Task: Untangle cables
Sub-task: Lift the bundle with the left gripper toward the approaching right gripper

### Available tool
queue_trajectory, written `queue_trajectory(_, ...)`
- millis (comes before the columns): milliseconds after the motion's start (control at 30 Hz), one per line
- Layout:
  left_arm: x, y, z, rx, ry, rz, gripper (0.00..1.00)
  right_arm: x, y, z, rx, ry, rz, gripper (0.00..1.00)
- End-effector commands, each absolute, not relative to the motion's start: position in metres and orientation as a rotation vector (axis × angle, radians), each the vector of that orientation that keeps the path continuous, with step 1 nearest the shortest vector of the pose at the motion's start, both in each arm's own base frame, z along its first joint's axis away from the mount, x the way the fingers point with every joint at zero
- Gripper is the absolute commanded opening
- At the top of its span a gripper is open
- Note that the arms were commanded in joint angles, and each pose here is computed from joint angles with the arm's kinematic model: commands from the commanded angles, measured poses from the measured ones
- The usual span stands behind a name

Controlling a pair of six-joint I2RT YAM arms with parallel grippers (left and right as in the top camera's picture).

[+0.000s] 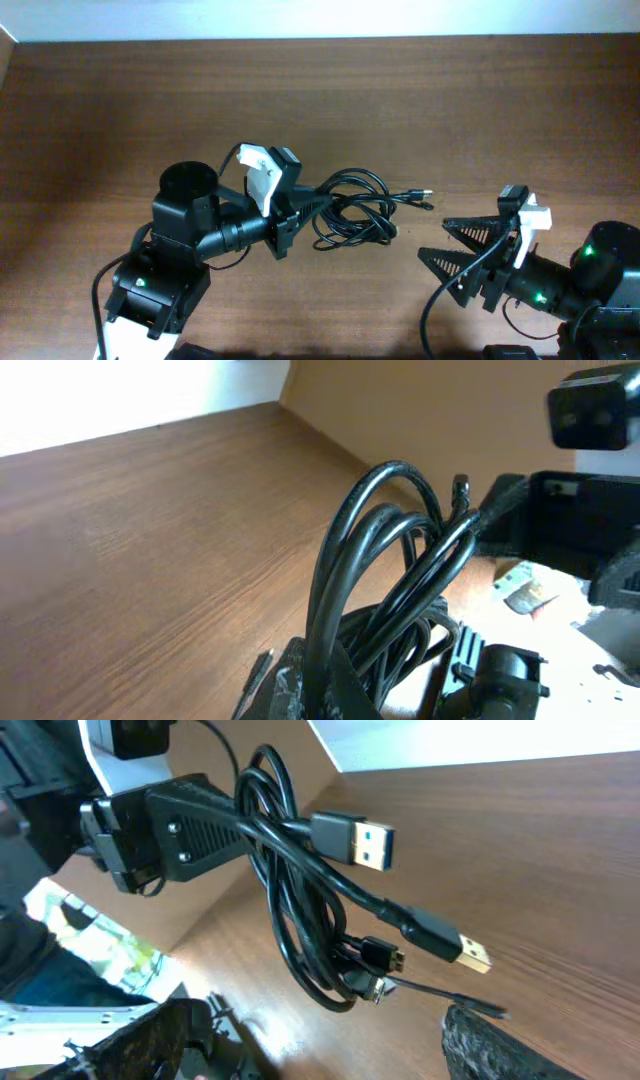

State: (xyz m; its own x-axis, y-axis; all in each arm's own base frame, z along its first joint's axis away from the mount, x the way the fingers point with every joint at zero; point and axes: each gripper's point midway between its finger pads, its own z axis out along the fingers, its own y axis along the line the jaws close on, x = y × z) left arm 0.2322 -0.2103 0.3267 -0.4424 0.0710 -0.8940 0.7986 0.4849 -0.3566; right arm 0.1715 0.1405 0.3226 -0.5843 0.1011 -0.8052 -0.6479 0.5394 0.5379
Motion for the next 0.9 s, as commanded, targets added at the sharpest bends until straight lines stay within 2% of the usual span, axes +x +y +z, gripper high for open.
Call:
queue_trajectory(0,0.219,-0.214,0.34,0.857,1.742,-1.026,0.0,0.166,0.145,0.336,-0.503,1.873,1.14,0.8)
queue_trajectory(67,0.215,-0.213,0.327,0.989,1.704,-0.931,0.0,0.17,0.144,0.344,-0.532,1.825,1.112,0.76)
queue_trajectory(133,0.214,-0.213,0.315,1.088,1.68,-0.868,0.0,0.176,0.143,0.356,-0.562,1.761,1.062,0.76)
queue_trajectory(233,0.183,-0.225,0.327,1.251,1.493,-1.015,0.0,0.193,0.132,0.36,-0.51,1.744,0.939,0.75)
queue_trajectory(333,0.169,-0.229,0.338,1.304,1.389,-1.095,0.0,0.202,0.13,0.349,-0.47,1.799,0.943,0.74)
queue_trajectory(400,0.171,-0.23,0.343,1.307,1.358,-1.078,0.0,0.202,0.133,0.338,-0.457,1.855,0.999,0.7)
queue_trajectory(600,0.204,-0.227,0.355,1.116,1.475,-1.009,0.0,0.179,0.145,0.329,-0.521,1.892,1.148,0.69)
queue_trajectory(867,0.206,-0.252,0.348,1.138,1.49,-1.11,0.0,0.175,0.148,0.331,-0.544,1.88,1.178,0.66)
